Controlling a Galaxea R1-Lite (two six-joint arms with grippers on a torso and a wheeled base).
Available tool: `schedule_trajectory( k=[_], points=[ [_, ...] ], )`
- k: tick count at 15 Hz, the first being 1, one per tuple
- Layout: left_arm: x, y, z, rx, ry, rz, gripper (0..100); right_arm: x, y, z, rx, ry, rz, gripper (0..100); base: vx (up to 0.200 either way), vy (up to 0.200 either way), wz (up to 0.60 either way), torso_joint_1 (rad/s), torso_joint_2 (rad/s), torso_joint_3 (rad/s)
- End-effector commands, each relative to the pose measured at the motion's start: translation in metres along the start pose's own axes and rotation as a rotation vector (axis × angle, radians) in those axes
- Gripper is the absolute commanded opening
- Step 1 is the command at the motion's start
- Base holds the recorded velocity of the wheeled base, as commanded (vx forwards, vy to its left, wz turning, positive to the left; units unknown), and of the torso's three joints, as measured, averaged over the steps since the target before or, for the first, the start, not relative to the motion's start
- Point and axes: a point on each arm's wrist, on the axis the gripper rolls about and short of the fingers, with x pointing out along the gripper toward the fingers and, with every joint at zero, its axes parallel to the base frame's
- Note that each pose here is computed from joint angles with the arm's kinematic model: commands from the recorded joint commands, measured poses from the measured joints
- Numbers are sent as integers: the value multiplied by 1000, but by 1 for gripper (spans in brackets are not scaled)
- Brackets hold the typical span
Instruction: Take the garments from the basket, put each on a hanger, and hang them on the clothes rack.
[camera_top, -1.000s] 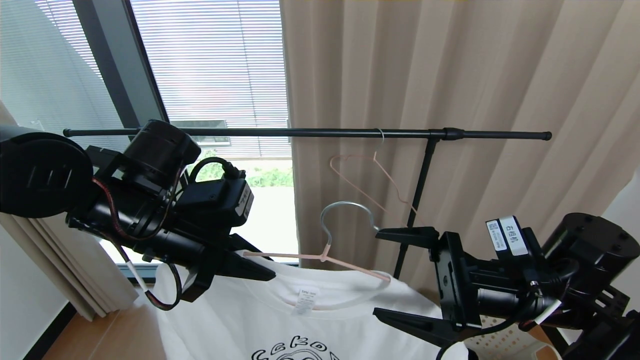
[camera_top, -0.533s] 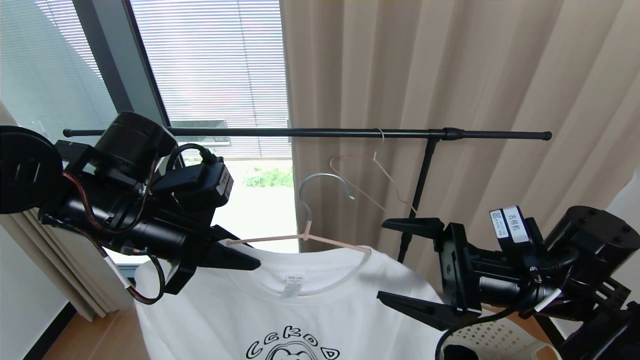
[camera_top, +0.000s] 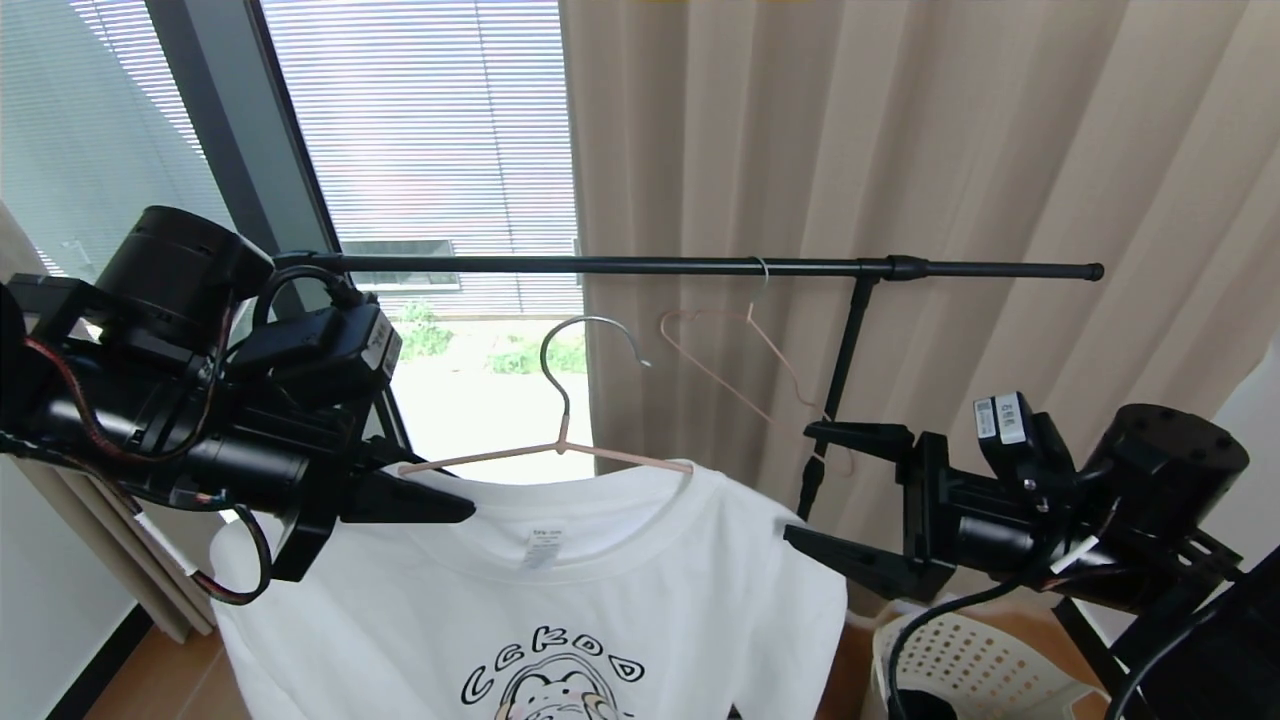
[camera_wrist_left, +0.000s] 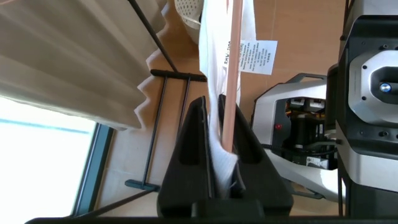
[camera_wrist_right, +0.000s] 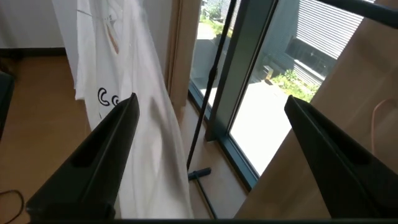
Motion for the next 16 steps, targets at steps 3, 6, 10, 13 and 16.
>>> schedule_trajectory(
  k=[3,6,10,13,16],
  points=[
    [-8,-1,-1,-9,-3,28,0,2,-6,-33,84,78,-9,100,0,0,0,0,0,0],
    [-8,1,1,-22,-19,52,0,6,-9,-50,119,111,-5,100,0,0,0,0,0,0],
    [-8,3,2,-50,-29,62,0,8,-14,-63,131,136,-12,100,0,0,0,0,0,0],
    [-8,3,2,-51,-29,63,0,8,-22,-71,139,143,-32,100,0,0,0,0,0,0],
    [-8,3,3,-48,-31,64,0,7,-23,-71,141,144,-34,0,0,0,0,0,0,0]
  ],
)
